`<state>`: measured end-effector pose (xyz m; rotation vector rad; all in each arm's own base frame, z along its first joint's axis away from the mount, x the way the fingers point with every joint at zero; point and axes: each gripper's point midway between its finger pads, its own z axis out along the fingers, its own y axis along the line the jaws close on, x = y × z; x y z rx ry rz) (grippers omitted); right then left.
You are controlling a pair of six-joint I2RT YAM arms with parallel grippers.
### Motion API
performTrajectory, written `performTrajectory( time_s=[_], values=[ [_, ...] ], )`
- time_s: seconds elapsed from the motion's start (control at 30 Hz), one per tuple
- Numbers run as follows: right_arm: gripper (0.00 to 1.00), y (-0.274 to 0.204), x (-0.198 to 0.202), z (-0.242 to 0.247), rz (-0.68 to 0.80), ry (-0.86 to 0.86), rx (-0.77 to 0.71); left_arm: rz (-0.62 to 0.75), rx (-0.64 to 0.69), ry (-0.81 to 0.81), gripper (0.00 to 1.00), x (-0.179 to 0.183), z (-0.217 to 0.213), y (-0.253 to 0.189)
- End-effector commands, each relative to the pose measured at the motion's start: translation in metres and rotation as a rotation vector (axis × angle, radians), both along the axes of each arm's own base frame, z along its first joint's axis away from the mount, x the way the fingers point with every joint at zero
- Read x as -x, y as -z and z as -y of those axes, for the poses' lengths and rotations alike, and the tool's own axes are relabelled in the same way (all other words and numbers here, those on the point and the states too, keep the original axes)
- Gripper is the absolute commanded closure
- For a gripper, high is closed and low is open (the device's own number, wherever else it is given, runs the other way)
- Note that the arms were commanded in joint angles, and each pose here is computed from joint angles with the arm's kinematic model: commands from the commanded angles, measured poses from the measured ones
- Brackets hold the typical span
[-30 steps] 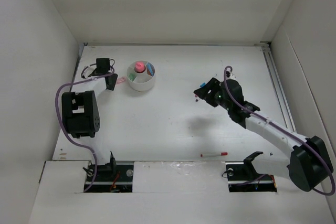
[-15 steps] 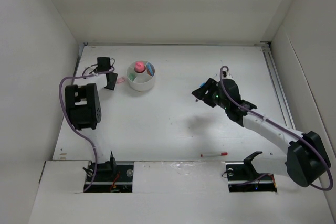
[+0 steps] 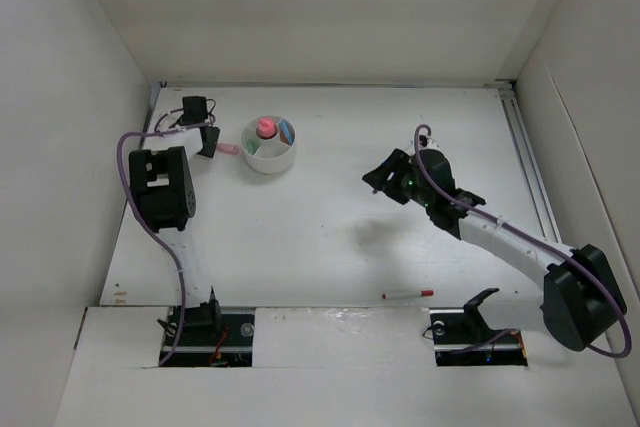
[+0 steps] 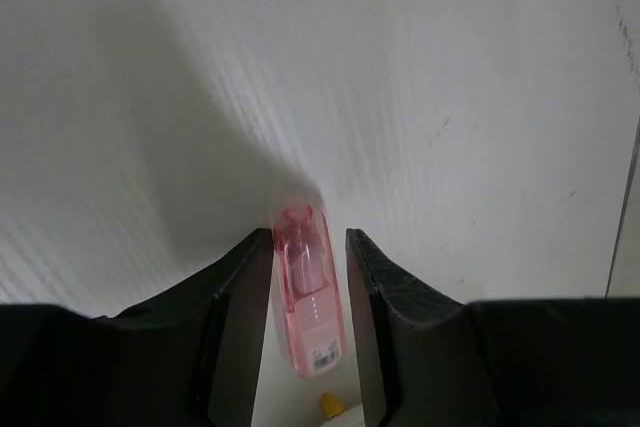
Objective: Sort the stationery into containers
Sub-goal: Pick up the stationery from the center of the board.
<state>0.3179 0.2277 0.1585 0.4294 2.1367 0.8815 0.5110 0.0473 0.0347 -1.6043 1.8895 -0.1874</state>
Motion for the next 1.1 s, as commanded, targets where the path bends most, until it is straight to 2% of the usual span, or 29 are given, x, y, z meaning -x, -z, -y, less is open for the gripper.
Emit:
performTrajectory(
  time_s=[0.0,0.07,0.1,0.13,0.23,0.3,0.37,0.53,0.57,0.67,0.83,1.07],
  values=[
    [0.39,-0.027,-0.011,-0.008,0.08,-0.009,-0.027,-0.047,-0.088,0.034,0.69,-0.01,-0.018,0.001],
    [0.39,-0.023,-0.012,-0.009,0.07,-0.009,-0.021,-0.09,-0.123,0.074,0.71,-0.015,-0.021,0.002],
    [0.39,-0.027,-0.013,-0.01,0.078,-0.009,-0.026,-0.173,-0.143,0.123,0.71,-0.009,-0.022,0.02],
    [0.39,-0.027,-0.013,-0.01,0.078,-0.009,-0.026,-0.154,-0.16,0.141,0.71,-0.025,-0.024,0.007],
    [0.39,-0.027,-0.013,-0.01,0.078,-0.009,-0.026,-0.245,-0.2,0.205,0.69,-0.023,-0.028,0.023],
    [0.39,-0.026,-0.009,-0.013,0.068,-0.027,-0.025,-0.237,-0.217,0.214,0.69,-0.03,-0.026,0.016],
    [0.39,-0.026,-0.009,-0.013,0.068,-0.027,-0.025,-0.238,-0.233,0.237,0.63,-0.028,-0.026,0.017],
    [0.39,-0.026,-0.009,-0.013,0.068,-0.027,-0.025,-0.258,-0.205,0.267,0.63,-0.017,-0.019,0.024],
    [0.39,-0.026,-0.009,-0.013,0.068,-0.027,-0.025,-0.214,-0.215,0.262,0.63,-0.021,-0.02,0.008],
    [0.39,-0.03,-0.009,-0.013,0.077,-0.027,-0.03,-0.183,-0.153,0.286,0.63,-0.007,-0.01,0.014],
    [0.39,-0.033,-0.008,-0.013,0.085,-0.027,-0.035,-0.231,-0.135,0.292,0.63,0.01,-0.003,0.028],
    [0.39,-0.041,-0.007,-0.012,0.102,-0.027,-0.045,-0.25,-0.145,0.286,0.63,0.005,0.008,0.025]
  ],
)
